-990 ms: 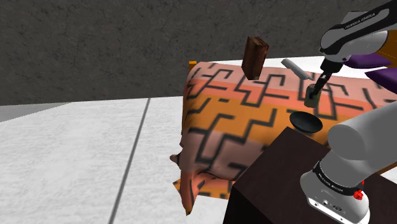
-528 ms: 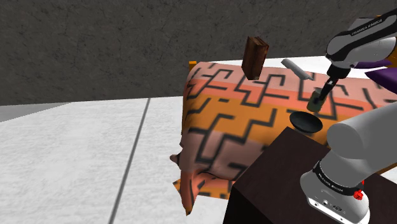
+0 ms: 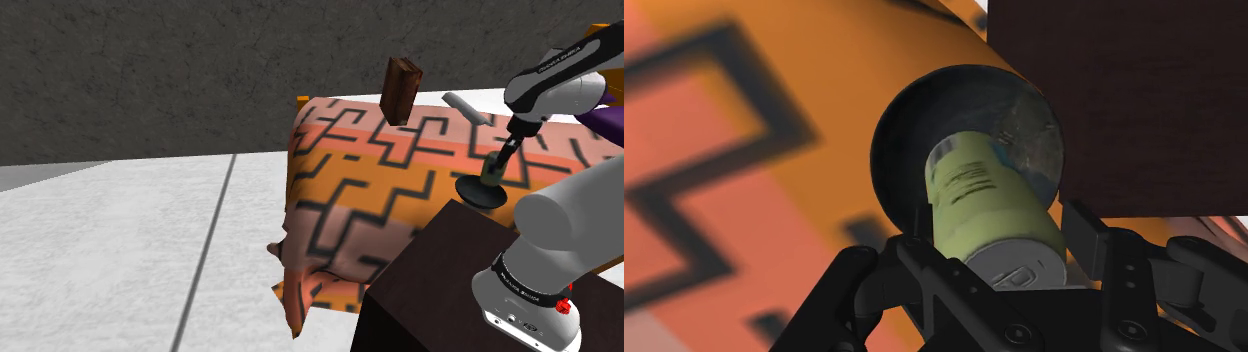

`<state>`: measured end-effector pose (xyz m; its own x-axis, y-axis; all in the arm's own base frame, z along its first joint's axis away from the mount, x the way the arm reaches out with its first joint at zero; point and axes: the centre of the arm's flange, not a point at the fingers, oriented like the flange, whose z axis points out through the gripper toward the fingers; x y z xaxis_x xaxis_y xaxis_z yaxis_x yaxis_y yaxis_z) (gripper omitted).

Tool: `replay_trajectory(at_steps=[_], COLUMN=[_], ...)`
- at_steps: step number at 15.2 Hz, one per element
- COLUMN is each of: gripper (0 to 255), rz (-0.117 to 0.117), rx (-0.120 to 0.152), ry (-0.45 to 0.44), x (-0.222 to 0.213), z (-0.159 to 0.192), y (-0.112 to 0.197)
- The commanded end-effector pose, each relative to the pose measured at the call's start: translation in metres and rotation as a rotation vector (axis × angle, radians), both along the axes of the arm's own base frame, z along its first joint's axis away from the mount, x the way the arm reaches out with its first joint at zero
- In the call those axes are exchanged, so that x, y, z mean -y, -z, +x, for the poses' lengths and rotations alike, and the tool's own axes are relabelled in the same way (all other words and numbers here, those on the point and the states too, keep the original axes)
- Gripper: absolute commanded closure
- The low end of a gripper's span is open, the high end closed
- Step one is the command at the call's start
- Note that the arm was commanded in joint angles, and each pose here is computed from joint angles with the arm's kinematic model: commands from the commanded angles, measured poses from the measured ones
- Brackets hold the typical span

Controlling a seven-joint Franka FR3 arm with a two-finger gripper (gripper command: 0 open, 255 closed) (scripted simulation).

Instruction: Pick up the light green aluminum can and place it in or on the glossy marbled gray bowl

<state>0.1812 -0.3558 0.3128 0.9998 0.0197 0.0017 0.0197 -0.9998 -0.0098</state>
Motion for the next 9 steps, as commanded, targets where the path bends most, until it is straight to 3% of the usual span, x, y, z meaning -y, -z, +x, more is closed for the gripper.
replay_trajectory(at_steps=[1, 9], gripper=[255, 255], rz=[-0.001, -0.001], rx=[0.001, 0.001], ry=[0.000, 0.000], x=[0.000, 0.000], z=[0.000, 0.000], y=[0.011, 0.044])
